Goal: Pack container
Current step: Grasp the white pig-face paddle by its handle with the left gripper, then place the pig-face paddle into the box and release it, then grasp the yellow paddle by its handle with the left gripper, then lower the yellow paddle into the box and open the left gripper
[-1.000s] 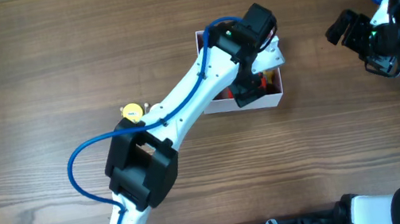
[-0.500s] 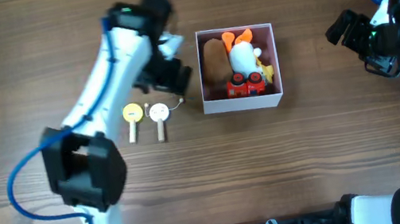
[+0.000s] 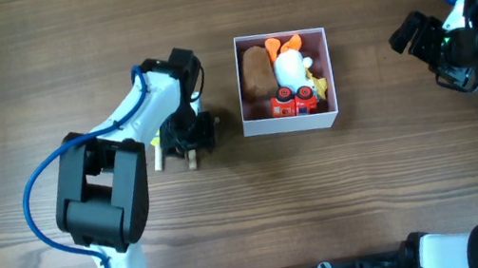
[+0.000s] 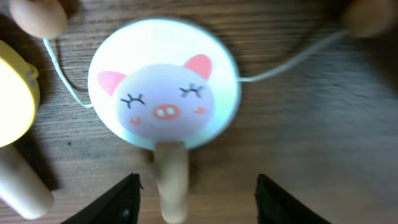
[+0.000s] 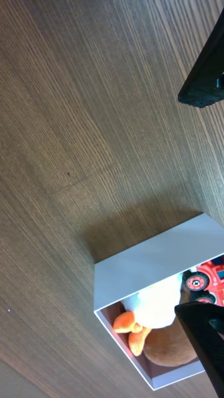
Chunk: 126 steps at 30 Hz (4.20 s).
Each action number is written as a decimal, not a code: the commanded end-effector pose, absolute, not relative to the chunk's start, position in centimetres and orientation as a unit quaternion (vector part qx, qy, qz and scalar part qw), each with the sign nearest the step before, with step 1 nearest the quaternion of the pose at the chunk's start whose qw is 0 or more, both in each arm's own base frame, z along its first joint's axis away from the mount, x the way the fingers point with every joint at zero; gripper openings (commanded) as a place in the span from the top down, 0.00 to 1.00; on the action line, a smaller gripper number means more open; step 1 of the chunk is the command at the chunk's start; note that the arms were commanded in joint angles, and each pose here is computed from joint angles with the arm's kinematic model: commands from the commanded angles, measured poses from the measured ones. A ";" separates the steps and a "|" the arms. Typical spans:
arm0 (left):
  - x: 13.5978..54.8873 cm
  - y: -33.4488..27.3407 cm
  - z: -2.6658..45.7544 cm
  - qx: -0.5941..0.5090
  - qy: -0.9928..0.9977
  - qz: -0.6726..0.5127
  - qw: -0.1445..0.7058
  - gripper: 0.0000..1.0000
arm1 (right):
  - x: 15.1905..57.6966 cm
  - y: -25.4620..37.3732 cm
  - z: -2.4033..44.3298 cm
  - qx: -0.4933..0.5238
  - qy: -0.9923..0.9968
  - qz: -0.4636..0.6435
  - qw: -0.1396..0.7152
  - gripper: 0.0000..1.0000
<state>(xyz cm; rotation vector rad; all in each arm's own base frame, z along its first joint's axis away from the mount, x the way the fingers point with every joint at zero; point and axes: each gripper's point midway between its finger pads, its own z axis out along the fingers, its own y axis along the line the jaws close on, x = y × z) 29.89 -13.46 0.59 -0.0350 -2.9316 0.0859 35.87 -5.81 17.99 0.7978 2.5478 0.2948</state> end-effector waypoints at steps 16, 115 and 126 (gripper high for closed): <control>29.3 -12.5 0.1 0.034 -0.995 0.010 0.097 0.96 | 36.0 -5.7 17.7 0.296 0.922 0.111 0.222 0.00; 34.4 -14.6 15.9 -0.080 -0.988 0.109 -0.079 0.96 | 36.0 -5.7 17.7 0.296 0.922 0.111 0.222 0.00; 35.8 -32.1 18.8 -0.153 -0.941 0.230 -0.197 0.96 | 36.0 -5.7 17.7 0.296 0.922 0.111 0.222 0.00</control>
